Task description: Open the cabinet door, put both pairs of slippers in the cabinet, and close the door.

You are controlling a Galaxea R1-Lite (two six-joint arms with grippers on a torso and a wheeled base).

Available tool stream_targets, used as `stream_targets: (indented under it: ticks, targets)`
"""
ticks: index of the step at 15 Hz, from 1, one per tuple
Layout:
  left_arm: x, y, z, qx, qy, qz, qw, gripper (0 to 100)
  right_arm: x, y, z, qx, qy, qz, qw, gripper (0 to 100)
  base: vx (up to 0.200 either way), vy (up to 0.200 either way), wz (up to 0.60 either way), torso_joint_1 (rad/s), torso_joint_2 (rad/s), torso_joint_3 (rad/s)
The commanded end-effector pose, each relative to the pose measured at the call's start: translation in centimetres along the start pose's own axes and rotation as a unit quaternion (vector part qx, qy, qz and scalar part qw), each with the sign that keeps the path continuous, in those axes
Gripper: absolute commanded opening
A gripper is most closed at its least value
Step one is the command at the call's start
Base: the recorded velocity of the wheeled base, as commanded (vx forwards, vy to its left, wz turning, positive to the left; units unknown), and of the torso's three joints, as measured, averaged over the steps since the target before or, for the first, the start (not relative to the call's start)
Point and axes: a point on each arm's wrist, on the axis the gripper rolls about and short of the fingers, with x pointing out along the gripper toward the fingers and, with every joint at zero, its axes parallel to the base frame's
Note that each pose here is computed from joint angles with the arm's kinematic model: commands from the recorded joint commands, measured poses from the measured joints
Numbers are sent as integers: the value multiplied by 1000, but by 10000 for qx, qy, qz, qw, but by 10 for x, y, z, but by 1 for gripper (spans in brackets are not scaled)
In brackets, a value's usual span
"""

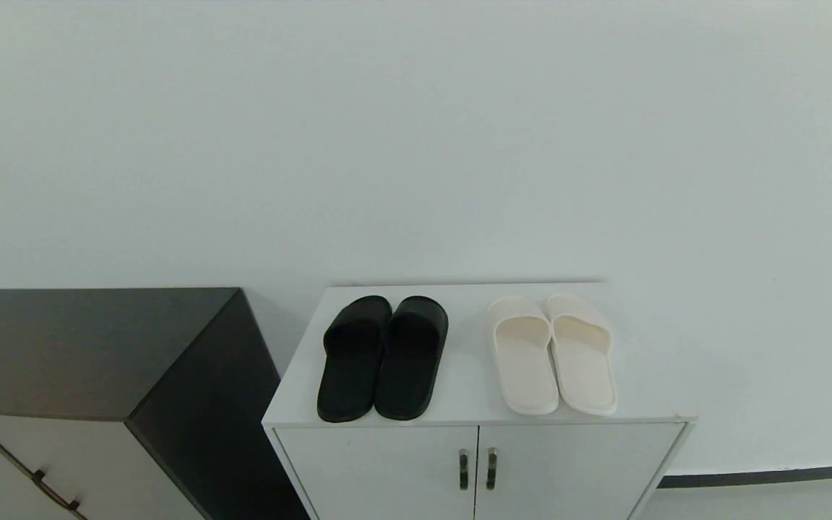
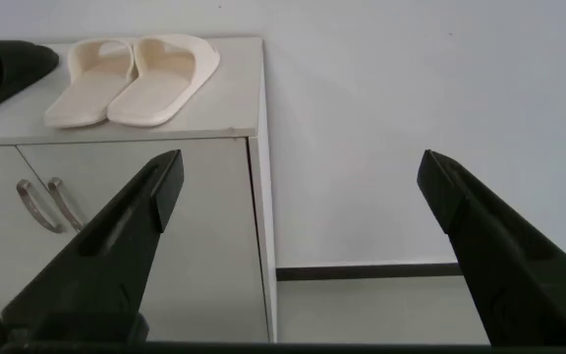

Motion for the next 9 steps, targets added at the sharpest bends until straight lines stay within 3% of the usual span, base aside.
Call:
stream_targets:
  ticks: [1,7,8,9]
  targets:
    - [0,0,0,5,10,11,10000,100,0,0,0,-3,5,2,10000,100,0,0,0,0,0,0]
    - [0,0,0,-3,10,18,10000,100,0,0,2,-10,-55,-60,10000,100,0,0,0,0,0,0]
    - [0,0,0,-3,10,11,10000,100,-5,-1,23,90,-430,-163,9989,100,0,0,0,0,0,0]
    - [0,0,0,-3,10,11,10000,100,-9,-2,85,531,-795,-94,9954,100,0,0,0,0,0,0]
